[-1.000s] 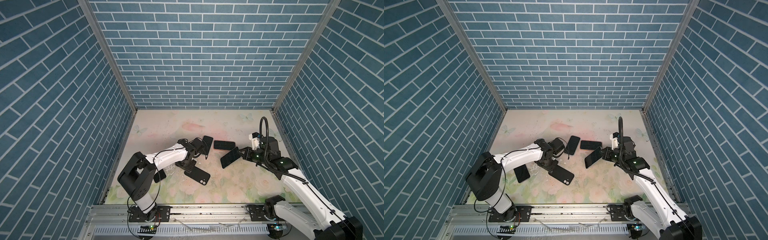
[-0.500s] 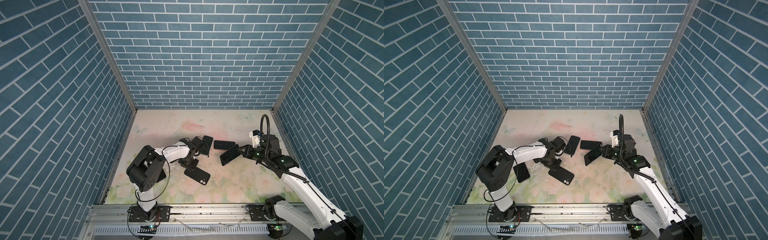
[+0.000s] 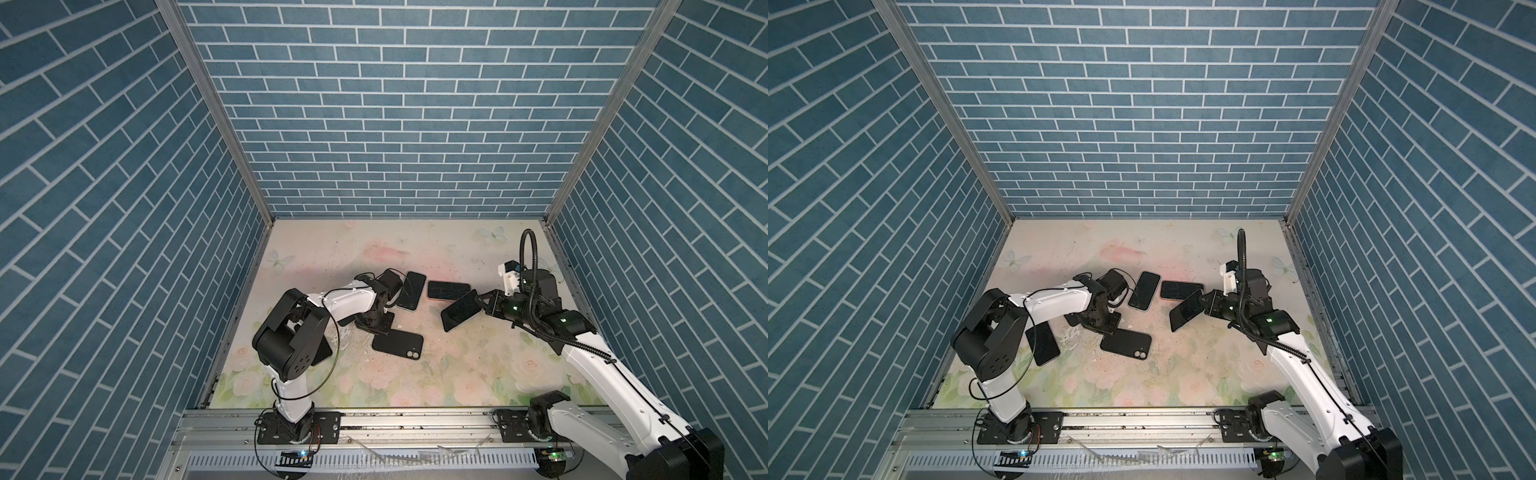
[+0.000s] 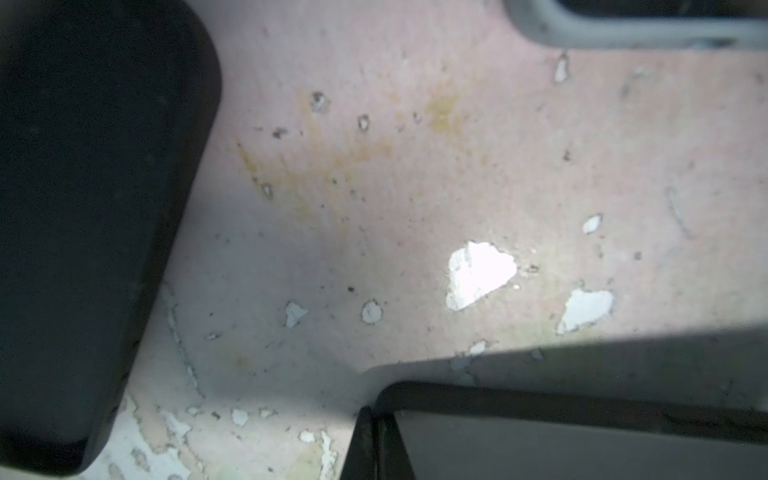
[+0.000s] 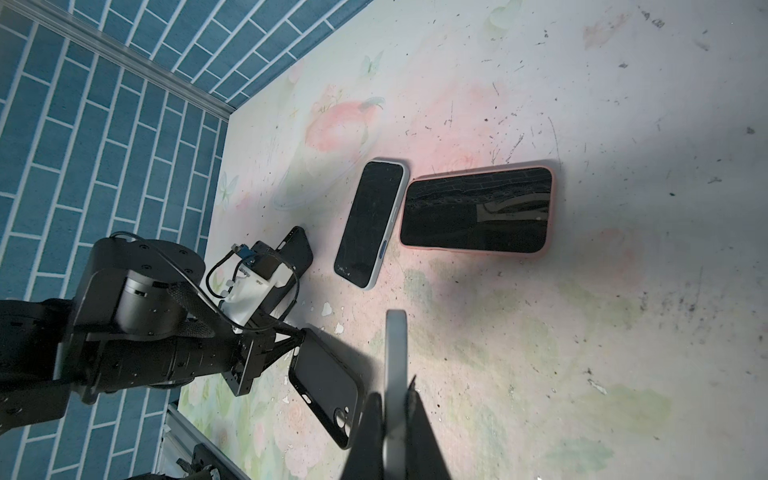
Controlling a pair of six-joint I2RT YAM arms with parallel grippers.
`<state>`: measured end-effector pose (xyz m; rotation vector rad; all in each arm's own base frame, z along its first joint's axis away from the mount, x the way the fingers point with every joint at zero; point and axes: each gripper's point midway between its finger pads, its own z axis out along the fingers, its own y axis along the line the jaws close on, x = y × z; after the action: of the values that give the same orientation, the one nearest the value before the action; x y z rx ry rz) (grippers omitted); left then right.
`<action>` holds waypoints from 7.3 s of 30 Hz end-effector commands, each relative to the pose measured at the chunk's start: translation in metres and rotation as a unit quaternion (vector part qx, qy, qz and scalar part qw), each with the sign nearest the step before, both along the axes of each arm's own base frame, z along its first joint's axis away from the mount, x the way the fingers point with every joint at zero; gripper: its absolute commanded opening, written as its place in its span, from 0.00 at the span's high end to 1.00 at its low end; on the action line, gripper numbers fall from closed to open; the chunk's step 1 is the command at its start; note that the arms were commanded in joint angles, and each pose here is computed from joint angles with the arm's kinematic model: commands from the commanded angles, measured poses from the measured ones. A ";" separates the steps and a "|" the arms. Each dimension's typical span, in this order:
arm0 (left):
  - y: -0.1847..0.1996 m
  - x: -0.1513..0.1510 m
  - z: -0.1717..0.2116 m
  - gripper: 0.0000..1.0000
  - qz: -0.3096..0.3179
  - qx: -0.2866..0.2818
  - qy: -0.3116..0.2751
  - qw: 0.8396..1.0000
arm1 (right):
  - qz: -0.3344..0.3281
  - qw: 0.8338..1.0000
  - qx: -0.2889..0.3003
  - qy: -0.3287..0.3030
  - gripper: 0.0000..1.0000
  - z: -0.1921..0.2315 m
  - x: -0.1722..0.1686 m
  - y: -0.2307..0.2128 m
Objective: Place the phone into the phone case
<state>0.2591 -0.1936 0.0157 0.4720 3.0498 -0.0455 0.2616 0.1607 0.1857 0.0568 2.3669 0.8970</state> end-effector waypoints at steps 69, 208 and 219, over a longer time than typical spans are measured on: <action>-0.030 0.003 0.040 0.01 0.293 -0.403 -0.024 0.867 | 0.059 0.996 0.068 0.014 1.00 -0.057 0.008 0.150; -0.112 -0.037 0.072 0.12 0.113 -0.420 0.030 0.900 | 0.054 0.984 -0.125 0.110 0.15 -0.106 -0.069 0.029; -0.144 -0.042 0.045 0.17 0.112 -0.438 0.065 0.890 | 0.078 0.982 -0.036 0.166 0.16 -0.129 -0.070 0.035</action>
<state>0.2148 -0.3249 0.0547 0.0341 2.7953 -1.3242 0.1932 0.1810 0.0545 0.0419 2.7544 0.7897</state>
